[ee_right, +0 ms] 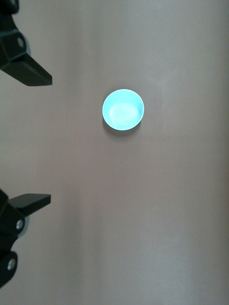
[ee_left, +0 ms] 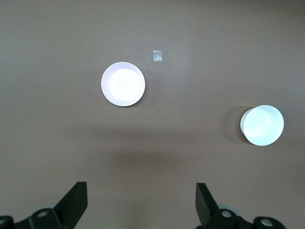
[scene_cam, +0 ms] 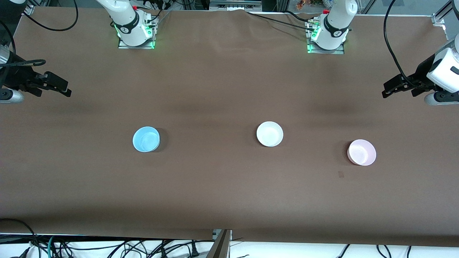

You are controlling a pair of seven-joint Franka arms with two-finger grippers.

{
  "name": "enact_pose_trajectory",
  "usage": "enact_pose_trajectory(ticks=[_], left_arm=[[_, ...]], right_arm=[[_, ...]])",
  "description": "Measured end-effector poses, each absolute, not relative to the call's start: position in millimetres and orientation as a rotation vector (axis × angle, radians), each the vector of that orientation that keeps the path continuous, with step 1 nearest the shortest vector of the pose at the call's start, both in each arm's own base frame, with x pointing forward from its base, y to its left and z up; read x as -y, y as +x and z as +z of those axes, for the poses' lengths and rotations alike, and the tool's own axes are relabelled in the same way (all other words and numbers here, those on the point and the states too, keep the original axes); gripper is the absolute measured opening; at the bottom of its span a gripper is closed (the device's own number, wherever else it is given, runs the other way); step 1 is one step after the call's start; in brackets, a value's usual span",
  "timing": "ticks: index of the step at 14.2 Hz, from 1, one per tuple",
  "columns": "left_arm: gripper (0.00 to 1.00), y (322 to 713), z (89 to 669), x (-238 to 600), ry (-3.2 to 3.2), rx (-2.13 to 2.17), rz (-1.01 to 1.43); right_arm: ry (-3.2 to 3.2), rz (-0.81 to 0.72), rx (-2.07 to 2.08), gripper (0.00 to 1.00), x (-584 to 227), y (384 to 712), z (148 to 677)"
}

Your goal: Stack pink and blue bowls on white bowl

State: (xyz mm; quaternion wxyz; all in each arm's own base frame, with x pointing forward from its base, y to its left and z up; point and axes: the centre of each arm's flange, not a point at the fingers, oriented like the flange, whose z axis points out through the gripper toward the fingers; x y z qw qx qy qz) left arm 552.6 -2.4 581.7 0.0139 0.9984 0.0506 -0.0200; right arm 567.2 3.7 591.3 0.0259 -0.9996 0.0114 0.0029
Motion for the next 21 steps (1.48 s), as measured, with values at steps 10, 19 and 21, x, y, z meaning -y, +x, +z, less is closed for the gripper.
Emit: enact_pose_trajectory(ticks=[10, 19, 21], left_arm=[[1.0, 551, 579, 2, 3.109, -0.159, -0.091], [1.0, 548, 569, -3, 3.106, -0.17, -0.199], [1.0, 547, 572, -3, 3.105, -0.171, -0.207]], right_arm=[[-3.09, 0.008, -0.035, 1.0, -4, 567, 592], [-3.089, 0.009, -0.03, 1.0, -7, 567, 592], [-3.089, 0.009, -0.031, 1.0, -8, 567, 592]])
